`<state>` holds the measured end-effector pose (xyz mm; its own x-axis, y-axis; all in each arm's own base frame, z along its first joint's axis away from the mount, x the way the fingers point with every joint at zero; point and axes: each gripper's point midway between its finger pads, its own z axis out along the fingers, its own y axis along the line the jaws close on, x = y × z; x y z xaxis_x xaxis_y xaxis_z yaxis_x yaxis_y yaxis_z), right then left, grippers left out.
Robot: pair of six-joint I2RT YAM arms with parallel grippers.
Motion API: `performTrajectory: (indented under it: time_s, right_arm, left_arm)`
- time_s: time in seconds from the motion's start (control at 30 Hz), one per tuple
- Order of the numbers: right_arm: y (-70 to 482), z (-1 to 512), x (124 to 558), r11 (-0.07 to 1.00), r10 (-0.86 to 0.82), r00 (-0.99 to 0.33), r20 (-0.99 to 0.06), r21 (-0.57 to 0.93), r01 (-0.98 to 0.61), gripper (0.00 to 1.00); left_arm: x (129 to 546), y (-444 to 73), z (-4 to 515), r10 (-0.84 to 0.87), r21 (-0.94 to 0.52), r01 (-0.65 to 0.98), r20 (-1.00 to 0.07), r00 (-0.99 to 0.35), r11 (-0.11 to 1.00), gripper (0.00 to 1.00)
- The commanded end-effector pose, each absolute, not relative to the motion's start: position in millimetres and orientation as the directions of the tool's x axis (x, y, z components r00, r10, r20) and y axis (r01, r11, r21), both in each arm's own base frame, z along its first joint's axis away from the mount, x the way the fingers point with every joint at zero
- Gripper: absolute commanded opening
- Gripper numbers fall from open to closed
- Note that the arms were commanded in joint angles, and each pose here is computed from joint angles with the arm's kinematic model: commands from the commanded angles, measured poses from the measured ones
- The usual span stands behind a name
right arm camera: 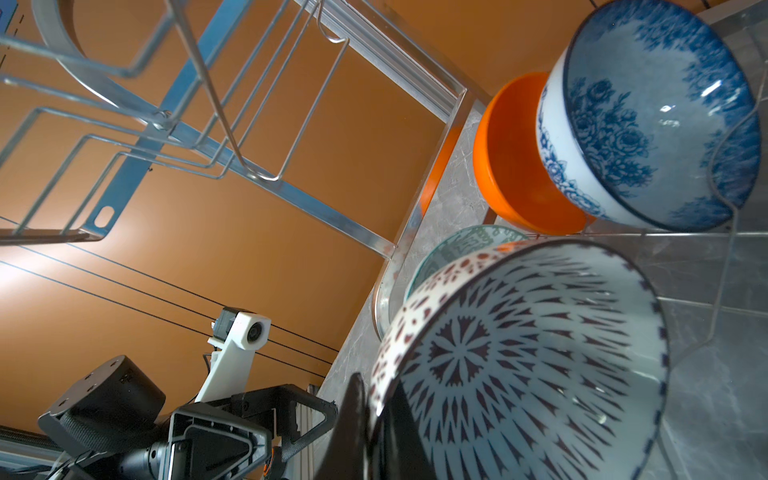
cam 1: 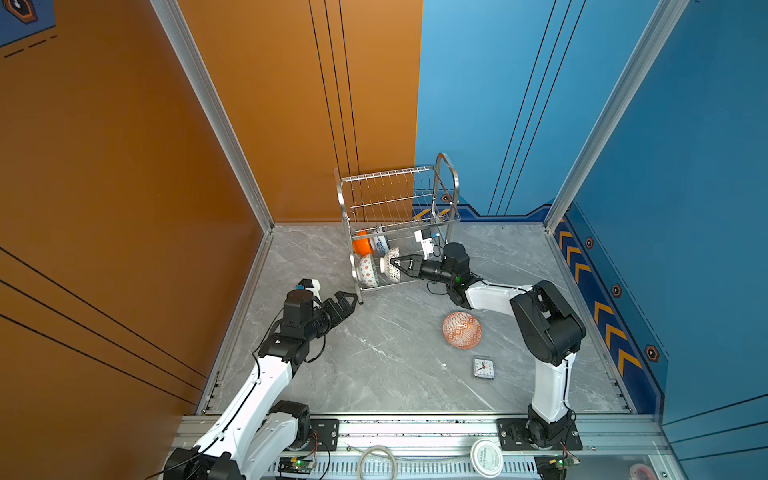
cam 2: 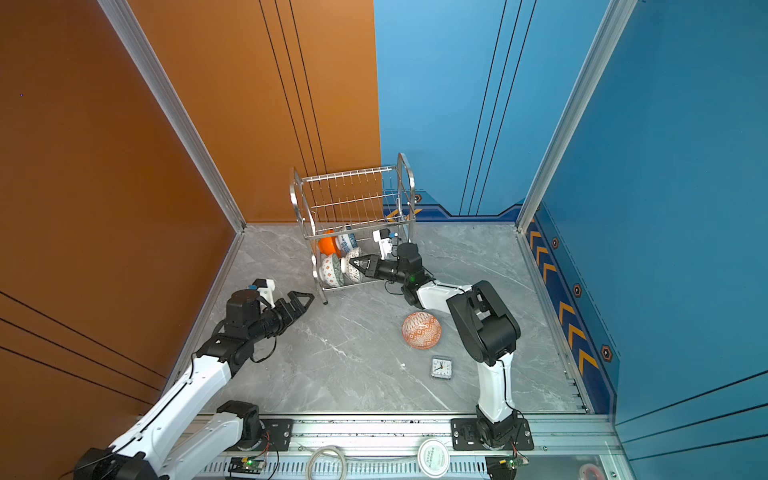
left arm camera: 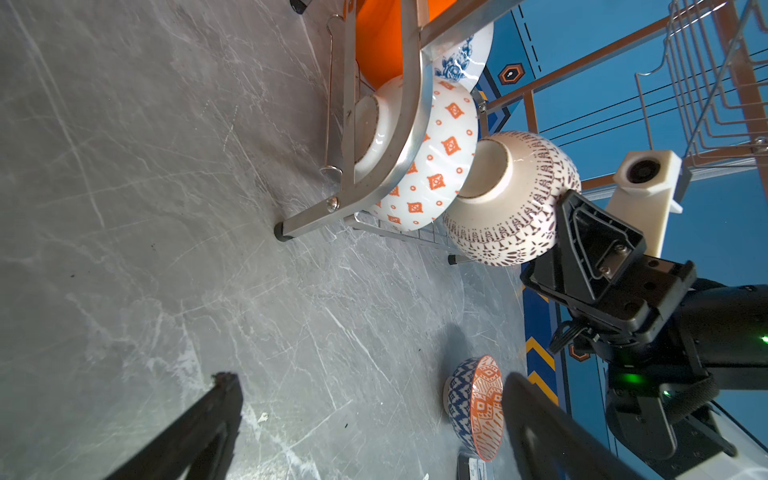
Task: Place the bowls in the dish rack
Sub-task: 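Lift the lattice bowl with the right gripper and carry it into the rack, then push the lattice bowl upright into the rack slots beside the green bowl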
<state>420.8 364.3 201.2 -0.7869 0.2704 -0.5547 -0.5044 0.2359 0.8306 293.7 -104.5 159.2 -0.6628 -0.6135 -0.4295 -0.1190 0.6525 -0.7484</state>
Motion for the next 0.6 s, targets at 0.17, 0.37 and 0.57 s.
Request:
performTrajectory:
  time_s: [0.17,0.37,0.57]
  right_arm:
    - [367,236,438,0.128,0.343,-0.743,-0.575,0.812,-0.569,0.0]
    - [375,218,444,0.118,0.333,-0.769,-0.546,0.833,-0.54,0.0]
    - [382,206,446,0.117,0.321,-0.785,-0.529,0.845,-0.522,0.0]
  left_arm:
    - [301,-103,171,-0.598,-0.736,-0.085,-0.471,-0.648,0.672,0.98]
    - [301,-101,169,-0.598,-0.733,-0.09,-0.47,-0.649,0.674,0.98]
    - [299,-100,169,-0.599,-0.732,-0.092,-0.47,-0.648,0.675,0.98]
